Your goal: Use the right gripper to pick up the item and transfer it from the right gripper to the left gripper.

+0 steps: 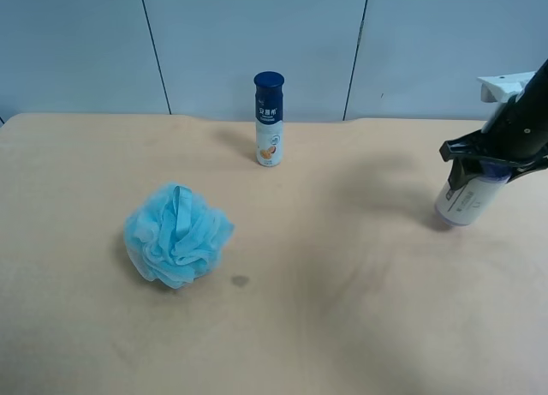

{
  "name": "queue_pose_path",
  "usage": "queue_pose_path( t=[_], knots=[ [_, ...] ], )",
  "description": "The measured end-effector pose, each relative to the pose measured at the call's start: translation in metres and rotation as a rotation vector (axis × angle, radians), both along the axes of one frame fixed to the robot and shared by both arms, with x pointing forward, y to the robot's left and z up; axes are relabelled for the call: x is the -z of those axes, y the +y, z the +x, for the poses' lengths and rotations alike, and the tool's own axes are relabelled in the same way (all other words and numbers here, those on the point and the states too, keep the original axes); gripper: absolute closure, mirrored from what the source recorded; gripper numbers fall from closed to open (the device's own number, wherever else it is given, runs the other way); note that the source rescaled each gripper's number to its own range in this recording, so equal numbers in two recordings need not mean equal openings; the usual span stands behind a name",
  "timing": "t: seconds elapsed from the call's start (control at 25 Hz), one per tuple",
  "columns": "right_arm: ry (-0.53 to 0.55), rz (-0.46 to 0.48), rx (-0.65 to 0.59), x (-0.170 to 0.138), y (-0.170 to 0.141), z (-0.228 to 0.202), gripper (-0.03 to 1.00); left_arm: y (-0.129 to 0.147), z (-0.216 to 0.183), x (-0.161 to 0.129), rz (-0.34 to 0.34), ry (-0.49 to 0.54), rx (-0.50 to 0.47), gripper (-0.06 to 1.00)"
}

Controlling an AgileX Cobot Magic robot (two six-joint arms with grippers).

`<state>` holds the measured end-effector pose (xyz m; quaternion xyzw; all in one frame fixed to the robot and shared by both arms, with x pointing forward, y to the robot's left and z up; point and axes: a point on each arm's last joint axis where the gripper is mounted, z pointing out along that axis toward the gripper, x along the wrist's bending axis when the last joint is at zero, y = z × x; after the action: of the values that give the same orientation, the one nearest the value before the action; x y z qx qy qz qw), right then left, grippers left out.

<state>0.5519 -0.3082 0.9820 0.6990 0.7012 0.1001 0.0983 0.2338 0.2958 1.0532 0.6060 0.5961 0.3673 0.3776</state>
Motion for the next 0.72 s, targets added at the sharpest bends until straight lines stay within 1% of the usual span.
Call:
queue_pose_path(
  t=[0.2, 0.32, 0.4, 0.52, 0.64, 0.72],
  knots=[
    [0.019, 0.045, 0.019, -0.014, 0.004, -0.005, 0.97, 0.000, 0.000, 0.000, 0.000, 0.000, 0.000, 0.10],
    [0.031, 0.112, -0.009, -0.026, 0.010, -0.002, 0.97, 0.000, 0.000, 0.000, 0.000, 0.000, 0.000, 0.10],
    [0.022, 0.182, -0.044, -0.033, 0.016, 0.000, 0.97, 0.000, 0.000, 0.000, 0.000, 0.000, 0.000, 0.10],
    [-0.007, 0.323, -0.111, -0.040, 0.030, 0.002, 0.97, 0.000, 0.000, 0.000, 0.000, 0.000, 0.000, 0.10],
    [-0.013, 0.490, -0.142, -0.041, 0.043, 0.004, 0.97, 0.000, 0.000, 0.000, 0.000, 0.000, 0.000, 0.10],
    [-0.007, 0.581, -0.155, -0.039, 0.050, 0.008, 0.97, 0.000, 0.000, 0.000, 0.000, 0.000, 0.000, 0.10]
  ],
)
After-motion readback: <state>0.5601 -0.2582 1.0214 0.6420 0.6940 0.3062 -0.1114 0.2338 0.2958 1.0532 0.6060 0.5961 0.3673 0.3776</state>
